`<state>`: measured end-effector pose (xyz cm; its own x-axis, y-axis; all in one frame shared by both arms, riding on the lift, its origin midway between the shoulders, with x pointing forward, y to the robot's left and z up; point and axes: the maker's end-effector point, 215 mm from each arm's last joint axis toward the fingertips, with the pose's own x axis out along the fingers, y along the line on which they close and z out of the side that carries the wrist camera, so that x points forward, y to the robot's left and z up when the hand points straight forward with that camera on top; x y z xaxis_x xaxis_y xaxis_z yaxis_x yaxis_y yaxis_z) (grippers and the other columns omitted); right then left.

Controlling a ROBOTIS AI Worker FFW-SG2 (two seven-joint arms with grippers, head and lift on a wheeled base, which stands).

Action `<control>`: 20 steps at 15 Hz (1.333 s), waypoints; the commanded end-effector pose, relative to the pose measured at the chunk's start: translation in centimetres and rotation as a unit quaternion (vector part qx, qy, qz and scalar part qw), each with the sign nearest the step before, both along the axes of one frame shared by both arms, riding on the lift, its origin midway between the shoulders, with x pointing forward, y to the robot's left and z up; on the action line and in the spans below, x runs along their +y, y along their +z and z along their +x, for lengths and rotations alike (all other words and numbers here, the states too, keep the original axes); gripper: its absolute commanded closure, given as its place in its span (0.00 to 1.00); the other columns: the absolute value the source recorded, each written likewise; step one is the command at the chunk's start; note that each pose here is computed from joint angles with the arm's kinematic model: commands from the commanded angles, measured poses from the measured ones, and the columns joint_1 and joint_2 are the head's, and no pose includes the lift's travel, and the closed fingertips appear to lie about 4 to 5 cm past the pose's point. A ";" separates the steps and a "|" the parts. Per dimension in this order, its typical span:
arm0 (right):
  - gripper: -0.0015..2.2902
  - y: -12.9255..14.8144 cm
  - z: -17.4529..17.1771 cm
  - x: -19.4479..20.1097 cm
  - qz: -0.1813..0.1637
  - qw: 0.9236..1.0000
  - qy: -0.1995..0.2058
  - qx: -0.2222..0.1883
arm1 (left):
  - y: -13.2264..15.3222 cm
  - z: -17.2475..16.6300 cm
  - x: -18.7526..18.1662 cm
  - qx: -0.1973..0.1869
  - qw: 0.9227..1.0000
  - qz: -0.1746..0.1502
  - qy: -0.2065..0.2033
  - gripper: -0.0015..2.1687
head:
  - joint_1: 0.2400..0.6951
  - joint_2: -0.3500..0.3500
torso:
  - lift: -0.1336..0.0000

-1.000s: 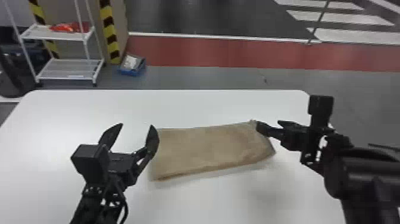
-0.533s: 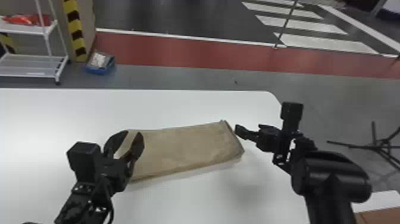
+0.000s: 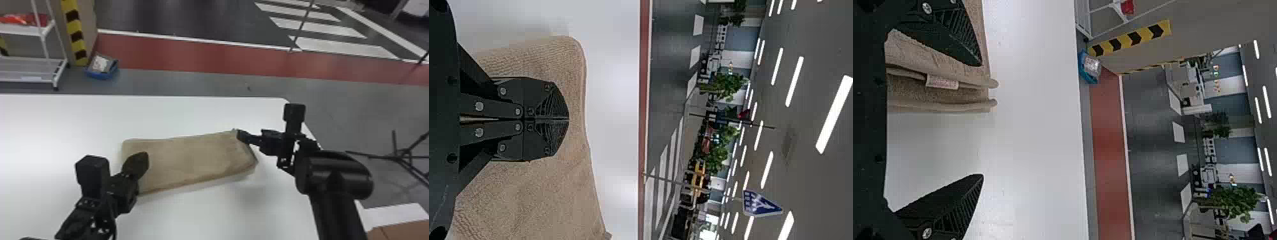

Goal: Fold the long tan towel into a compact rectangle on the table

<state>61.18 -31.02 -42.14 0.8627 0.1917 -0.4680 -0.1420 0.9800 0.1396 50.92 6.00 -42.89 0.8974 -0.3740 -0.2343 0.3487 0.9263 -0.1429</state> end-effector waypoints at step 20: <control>0.74 -3.0 -2.0 5.7 0.070 0.989 0.087 0.093 | -4.3 0.6 0.6 0.055 0.998 0.027 -0.014 0.91 | 1.00 0.22 | 0.08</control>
<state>59.26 -26.06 -45.92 0.7146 0.3841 -0.5847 -0.2580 0.9216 0.2900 51.39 6.67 -47.31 0.8542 -0.3813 -0.3533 0.3578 0.9243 -0.1325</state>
